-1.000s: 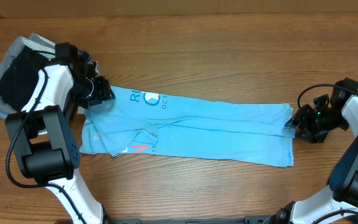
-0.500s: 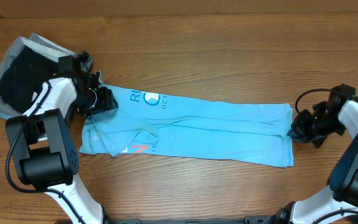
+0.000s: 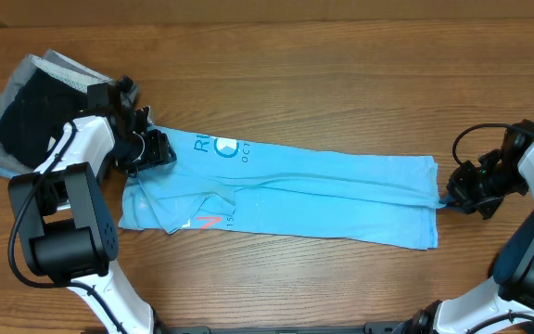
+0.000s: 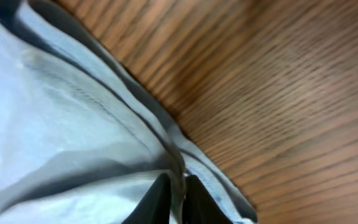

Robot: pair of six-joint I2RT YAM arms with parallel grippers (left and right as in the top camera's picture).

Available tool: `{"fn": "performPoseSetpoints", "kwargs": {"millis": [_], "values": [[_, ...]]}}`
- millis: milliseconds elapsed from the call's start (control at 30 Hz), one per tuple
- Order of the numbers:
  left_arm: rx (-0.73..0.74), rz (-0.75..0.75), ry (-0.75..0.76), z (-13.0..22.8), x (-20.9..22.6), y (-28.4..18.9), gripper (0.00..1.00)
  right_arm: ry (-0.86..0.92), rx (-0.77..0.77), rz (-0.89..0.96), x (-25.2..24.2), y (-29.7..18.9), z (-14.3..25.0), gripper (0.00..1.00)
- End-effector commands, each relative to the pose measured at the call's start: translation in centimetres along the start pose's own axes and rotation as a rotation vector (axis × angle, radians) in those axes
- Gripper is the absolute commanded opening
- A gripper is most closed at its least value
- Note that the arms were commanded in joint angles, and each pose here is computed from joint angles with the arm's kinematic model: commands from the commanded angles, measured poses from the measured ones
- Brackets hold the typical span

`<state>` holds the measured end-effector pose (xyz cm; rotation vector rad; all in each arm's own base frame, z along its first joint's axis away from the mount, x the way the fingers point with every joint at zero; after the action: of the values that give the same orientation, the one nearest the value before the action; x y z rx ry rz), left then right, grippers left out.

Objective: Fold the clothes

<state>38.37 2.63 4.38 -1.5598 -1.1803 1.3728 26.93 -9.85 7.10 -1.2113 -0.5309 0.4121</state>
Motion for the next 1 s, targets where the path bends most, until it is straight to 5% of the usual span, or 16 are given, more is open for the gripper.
{"fn": "performPoseSetpoints", "kwargs": {"millis": [0,67,200,333,567,733,833,967], "values": [[0.118,-0.041,-0.003,2.8,0.9,2.8,0.55,0.005,-0.047,0.047,-0.7,-1.1,-0.4,0.10],[0.120,-0.044,-0.005,2.9,1.0,2.8,0.55,0.009,-0.045,0.079,-1.1,-1.1,-0.3,0.09],[0.122,-0.043,-0.006,2.9,1.0,2.8,0.55,0.013,-0.044,0.103,-1.5,-1.2,-0.2,0.28],[0.125,-0.042,-0.007,3.0,0.9,2.8,0.56,0.041,-0.058,0.126,-1.8,-1.2,-0.4,0.32],[0.124,0.057,-0.017,3.1,-0.4,2.7,0.57,-0.206,0.082,-0.323,4.0,-1.9,1.6,0.41],[0.120,0.069,-0.017,3.0,-0.5,2.7,0.59,-0.175,0.034,-0.263,4.2,-1.2,0.9,0.57],[0.116,0.065,-0.016,2.9,-0.5,2.8,0.60,-0.150,-0.001,-0.203,4.0,-0.4,0.6,0.59],[0.114,0.064,-0.015,2.9,-0.5,2.8,0.61,-0.216,0.022,-0.238,5.5,1.9,2.1,0.49]]}}
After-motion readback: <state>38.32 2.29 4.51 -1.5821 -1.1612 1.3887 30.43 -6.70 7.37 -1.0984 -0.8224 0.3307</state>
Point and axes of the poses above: each gripper's point midway between its finger pads, its own y axis out along the fingers, its own x axis along the line the jaws close on, z = x × y, the point moved 4 cm from there along -y, back along the fingers, and after that the axes turned 8 degrees about y, right-handed, at the moved point
